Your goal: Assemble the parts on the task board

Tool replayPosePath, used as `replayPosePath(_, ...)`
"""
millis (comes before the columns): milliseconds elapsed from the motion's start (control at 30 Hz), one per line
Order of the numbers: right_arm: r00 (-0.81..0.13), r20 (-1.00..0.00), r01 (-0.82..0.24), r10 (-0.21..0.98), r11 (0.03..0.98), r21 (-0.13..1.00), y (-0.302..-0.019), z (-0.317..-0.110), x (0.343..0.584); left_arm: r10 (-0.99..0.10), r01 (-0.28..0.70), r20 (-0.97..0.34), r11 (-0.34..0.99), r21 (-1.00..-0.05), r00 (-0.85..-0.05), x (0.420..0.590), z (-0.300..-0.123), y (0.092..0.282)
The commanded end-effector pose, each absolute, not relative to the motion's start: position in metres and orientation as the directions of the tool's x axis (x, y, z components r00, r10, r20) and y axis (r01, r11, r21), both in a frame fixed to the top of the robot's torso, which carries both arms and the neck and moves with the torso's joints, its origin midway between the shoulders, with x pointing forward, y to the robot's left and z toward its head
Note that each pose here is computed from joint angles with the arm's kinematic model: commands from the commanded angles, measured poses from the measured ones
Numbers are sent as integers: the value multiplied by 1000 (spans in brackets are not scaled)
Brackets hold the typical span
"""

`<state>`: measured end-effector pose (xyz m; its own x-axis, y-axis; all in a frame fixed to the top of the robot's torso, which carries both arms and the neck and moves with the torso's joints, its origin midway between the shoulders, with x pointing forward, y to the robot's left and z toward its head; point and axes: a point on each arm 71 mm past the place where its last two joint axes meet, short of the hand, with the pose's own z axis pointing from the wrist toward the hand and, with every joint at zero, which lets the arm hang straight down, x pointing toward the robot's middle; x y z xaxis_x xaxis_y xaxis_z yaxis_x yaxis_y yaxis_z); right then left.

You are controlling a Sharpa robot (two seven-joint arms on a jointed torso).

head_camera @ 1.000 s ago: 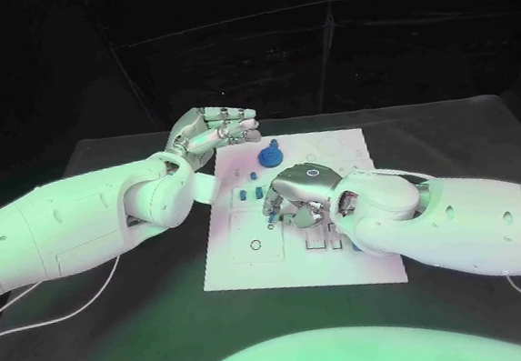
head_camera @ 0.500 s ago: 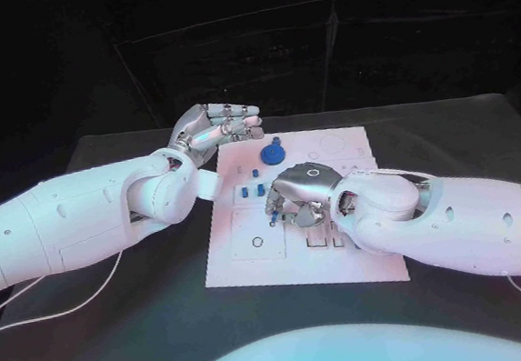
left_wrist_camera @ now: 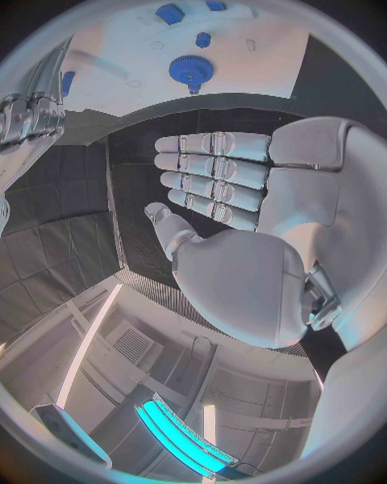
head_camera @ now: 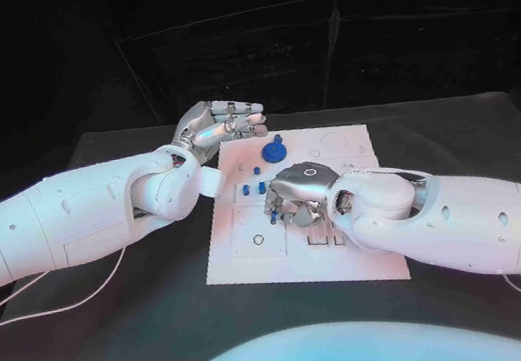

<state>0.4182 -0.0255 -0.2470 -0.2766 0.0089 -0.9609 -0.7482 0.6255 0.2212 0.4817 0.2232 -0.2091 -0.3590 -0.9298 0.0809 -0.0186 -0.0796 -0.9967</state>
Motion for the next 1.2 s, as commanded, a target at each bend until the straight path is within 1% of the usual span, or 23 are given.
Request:
replayPosePath(33,-271,-962,-753,-18,626,200,-25,-248,419,-924,-20,90,-89,-996,-371,482,-208,222)
replayPosePath(467,-273,-961,-754,-41,629,187,-24,-251,419,-923,-24,91,-89,-996,-373,482,-208,221)
replayPosePath(933,-285,-957,-769,-54,610,194,-18,-251,413,-924,-25,91,-88,-996,-373,483,-209,221)
replayPosePath(1200,-285,-957,-765,-59,616,190,-18,-253,415,-923,-25,91,-88,-996,-373,483,-209,221)
